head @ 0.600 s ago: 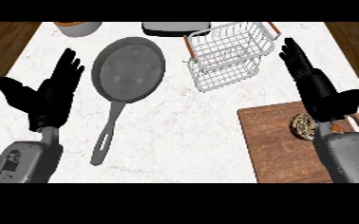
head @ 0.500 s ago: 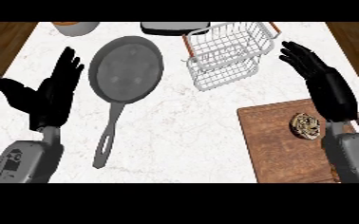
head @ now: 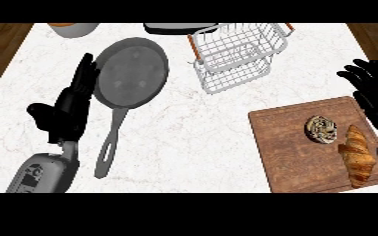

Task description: Pick the cupcake from the cutting board and place it in the tiered basket

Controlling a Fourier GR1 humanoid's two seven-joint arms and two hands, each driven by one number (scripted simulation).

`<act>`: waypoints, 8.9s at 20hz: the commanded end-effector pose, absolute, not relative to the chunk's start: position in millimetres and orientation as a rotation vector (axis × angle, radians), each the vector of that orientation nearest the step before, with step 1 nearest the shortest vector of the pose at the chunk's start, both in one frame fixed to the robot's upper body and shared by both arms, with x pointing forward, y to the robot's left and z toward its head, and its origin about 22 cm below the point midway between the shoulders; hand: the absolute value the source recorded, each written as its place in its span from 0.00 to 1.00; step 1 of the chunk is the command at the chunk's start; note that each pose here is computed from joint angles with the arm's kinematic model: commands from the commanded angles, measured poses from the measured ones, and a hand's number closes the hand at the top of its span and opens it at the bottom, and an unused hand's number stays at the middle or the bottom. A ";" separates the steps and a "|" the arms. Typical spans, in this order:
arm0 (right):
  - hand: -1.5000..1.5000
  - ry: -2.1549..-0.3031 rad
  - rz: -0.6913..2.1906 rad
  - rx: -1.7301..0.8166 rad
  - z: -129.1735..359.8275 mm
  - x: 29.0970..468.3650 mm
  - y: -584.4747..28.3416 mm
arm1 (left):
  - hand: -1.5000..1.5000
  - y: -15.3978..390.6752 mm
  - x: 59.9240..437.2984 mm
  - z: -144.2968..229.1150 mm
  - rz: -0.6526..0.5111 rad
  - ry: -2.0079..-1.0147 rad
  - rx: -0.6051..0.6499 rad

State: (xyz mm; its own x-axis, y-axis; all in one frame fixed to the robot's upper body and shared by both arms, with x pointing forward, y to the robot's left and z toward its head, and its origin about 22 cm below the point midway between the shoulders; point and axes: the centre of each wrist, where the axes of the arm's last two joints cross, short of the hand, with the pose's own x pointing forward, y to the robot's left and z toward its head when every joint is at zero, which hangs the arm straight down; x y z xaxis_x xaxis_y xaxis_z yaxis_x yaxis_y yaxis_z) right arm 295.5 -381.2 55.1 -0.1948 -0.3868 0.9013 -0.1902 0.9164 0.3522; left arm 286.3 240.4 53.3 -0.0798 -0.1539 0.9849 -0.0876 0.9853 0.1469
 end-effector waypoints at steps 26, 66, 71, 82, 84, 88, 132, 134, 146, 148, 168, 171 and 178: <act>0.00 -1.537 1.301 -0.204 272.3 218.1 -436.0 | 0.50 201.9 267.7 47.3 -0.088 -1.683 0.180; 0.00 -1.324 1.700 -0.519 180.4 239.1 -386.5 | 0.50 211.3 283.2 39.2 -0.106 -1.661 0.188; 0.00 -1.312 1.653 -0.593 160.3 231.7 -413.1 | 0.50 193.9 275.2 36.2 -0.098 -1.676 0.201; 0.00 -1.212 1.592 -0.565 144.6 253.8 -417.6 | 0.50 209.5 261.7 27.1 -0.101 -1.657 0.190; 0.00 -1.237 1.593 -0.542 135.1 250.4 -415.8 | 0.50 202.5 267.9 28.6 -0.117 -1.675 0.194; 0.00 -1.260 1.585 -0.514 125.5 256.7 -422.5 | 0.50 204.3 269.9 45.5 -0.109 -1.687 0.203; 0.00 -1.241 1.540 -0.416 47.6 283.9 -362.3 | 0.50 219.2 271.5 21.1 -0.108 -1.656 0.202; 0.00 -1.260 1.489 -0.405 28.0 296.6 -383.4 | 0.50 202.2 279.2 41.0 -0.103 -1.667 0.195; 1.00 -1.375 1.570 -0.684 9.8 281.1 -329.3 | 0.50 209.2 268.0 41.5 -0.099 -1.661 0.193; 1.00 -1.280 1.630 -0.787 12.3 290.6 -258.2 | 0.50 209.3 275.3 35.9 -0.121 -1.655 0.195; 1.00 -1.264 1.264 -1.266 185.8 210.7 -78.3 | 0.50 188.0 271.4 28.0 -0.109 -1.661 0.190; 1.00 -1.269 1.241 -1.283 224.9 196.9 -84.8 | 0.50 197.1 268.5 32.8 -0.091 -1.669 0.189; 1.00 -1.335 1.108 -1.245 290.5 220.0 -95.4 | 0.50 196.5 281.3 32.7 -0.107 -1.661 0.206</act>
State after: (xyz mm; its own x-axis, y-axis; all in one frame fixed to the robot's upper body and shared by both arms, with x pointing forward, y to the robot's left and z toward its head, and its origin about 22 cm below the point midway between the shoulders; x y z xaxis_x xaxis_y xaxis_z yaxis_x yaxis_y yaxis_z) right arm 218.3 -93.8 256.9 -0.1103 0.9930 0.0429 0.1249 0.0566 -0.9905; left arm 275.2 199.3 26.4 -0.0909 -0.1903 0.9775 -0.0617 0.9808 0.1852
